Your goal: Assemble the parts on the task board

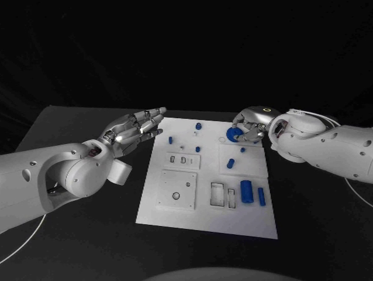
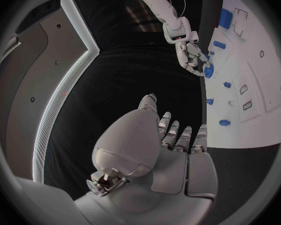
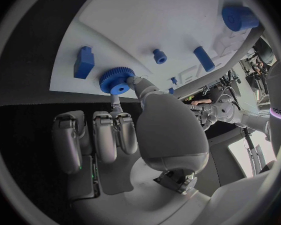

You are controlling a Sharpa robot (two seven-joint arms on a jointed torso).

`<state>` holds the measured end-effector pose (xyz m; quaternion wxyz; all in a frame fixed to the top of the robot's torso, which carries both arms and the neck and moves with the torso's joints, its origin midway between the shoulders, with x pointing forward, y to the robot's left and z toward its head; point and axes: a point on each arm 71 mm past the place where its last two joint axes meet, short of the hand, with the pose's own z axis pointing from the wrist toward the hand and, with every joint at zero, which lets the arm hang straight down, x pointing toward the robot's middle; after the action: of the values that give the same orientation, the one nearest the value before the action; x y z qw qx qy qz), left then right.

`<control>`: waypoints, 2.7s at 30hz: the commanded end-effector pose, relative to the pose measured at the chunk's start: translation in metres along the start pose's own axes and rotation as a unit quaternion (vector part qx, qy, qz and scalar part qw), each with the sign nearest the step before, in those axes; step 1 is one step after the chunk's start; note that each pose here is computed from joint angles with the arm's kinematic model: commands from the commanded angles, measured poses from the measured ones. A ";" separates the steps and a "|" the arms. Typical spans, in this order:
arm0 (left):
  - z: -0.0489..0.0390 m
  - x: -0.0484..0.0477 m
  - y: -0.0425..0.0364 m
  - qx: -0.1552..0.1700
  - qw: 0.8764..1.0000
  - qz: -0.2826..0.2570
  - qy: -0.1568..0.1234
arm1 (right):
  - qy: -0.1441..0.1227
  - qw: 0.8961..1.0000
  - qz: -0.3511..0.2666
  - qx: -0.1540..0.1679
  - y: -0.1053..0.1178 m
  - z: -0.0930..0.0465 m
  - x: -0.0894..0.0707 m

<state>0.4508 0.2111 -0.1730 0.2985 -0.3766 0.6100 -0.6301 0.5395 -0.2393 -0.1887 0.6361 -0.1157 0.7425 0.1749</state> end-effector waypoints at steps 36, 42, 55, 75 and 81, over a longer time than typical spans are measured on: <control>0.0056 0.0054 0.0006 0.002 1.000 0.003 0.015 | 0.017 0.994 -0.016 -0.105 0.099 0.040 -0.019; 0.0053 0.0056 0.0004 0.002 1.000 0.003 0.014 | 0.023 0.994 -0.018 -0.102 0.102 0.049 -0.018; 0.0034 0.0062 -0.0003 0.003 1.000 0.003 0.013 | 0.029 0.995 -0.017 -0.099 0.108 0.063 -0.016; 0.0049 0.0058 -0.0001 0.003 1.000 0.004 0.013 | 0.048 0.995 -0.011 -0.092 0.109 0.068 -0.008; 0.0050 0.0049 0.0000 0.003 1.000 0.004 0.013 | 0.048 0.995 -0.010 -0.088 0.103 0.066 -0.007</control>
<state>0.4528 0.2061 -0.1740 0.2972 -0.3714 0.6149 -0.6290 0.5601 -0.1161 -0.1740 0.5997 -0.1835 0.7433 0.2326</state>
